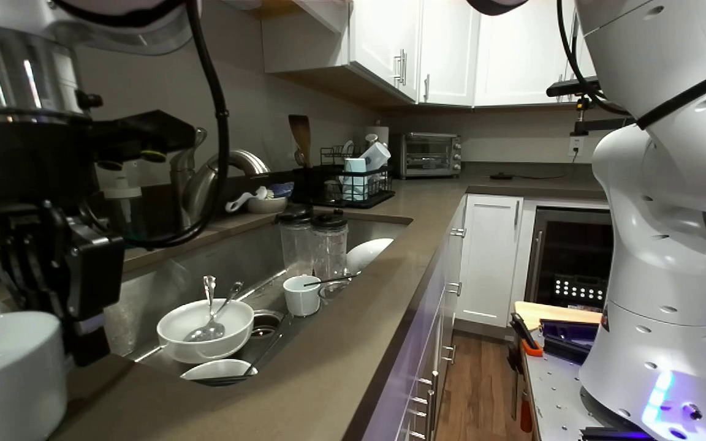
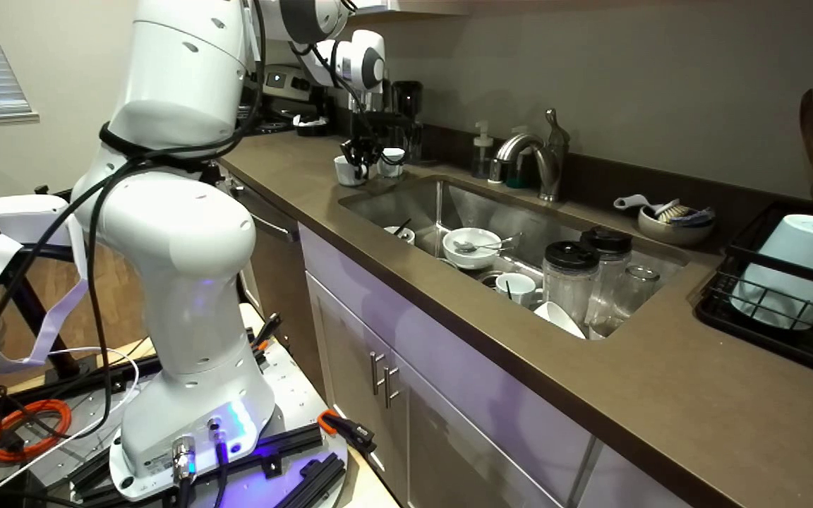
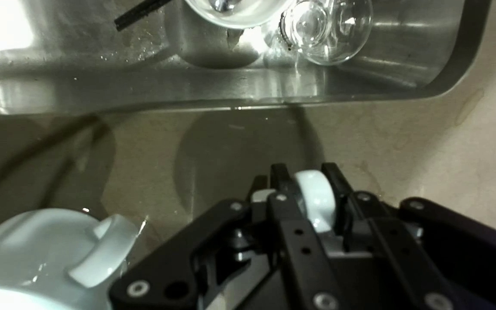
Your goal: Pour the water from the mug towards the edge into the sink
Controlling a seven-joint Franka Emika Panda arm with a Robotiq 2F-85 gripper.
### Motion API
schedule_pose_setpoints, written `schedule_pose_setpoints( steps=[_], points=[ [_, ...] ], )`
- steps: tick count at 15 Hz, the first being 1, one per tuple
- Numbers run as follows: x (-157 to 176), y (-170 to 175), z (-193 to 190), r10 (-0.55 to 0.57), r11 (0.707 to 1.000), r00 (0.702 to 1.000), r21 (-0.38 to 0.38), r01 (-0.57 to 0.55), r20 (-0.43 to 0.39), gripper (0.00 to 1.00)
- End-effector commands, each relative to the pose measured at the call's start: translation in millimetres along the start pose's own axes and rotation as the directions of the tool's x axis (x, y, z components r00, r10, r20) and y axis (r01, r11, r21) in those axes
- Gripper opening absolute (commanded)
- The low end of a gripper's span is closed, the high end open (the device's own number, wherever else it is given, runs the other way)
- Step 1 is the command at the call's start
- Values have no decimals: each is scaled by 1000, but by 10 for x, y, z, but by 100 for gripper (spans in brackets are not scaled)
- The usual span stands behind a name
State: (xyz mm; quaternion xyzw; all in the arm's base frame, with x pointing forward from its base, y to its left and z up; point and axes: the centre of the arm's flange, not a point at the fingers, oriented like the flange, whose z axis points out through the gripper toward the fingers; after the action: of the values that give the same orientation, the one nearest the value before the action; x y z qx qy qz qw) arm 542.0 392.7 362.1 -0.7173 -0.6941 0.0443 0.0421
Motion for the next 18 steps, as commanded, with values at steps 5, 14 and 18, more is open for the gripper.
schedule_pose_setpoints(
  steps=[5, 14, 18],
  points=[
    [26, -33, -3, -4, 1000, 1000, 0, 4, -6, 80],
    [23, -24, -51, -8, 1000, 1000, -17, 7, -15, 64],
    [21, -11, -57, -7, 1000, 1000, -25, 7, -23, 38]
  ],
)
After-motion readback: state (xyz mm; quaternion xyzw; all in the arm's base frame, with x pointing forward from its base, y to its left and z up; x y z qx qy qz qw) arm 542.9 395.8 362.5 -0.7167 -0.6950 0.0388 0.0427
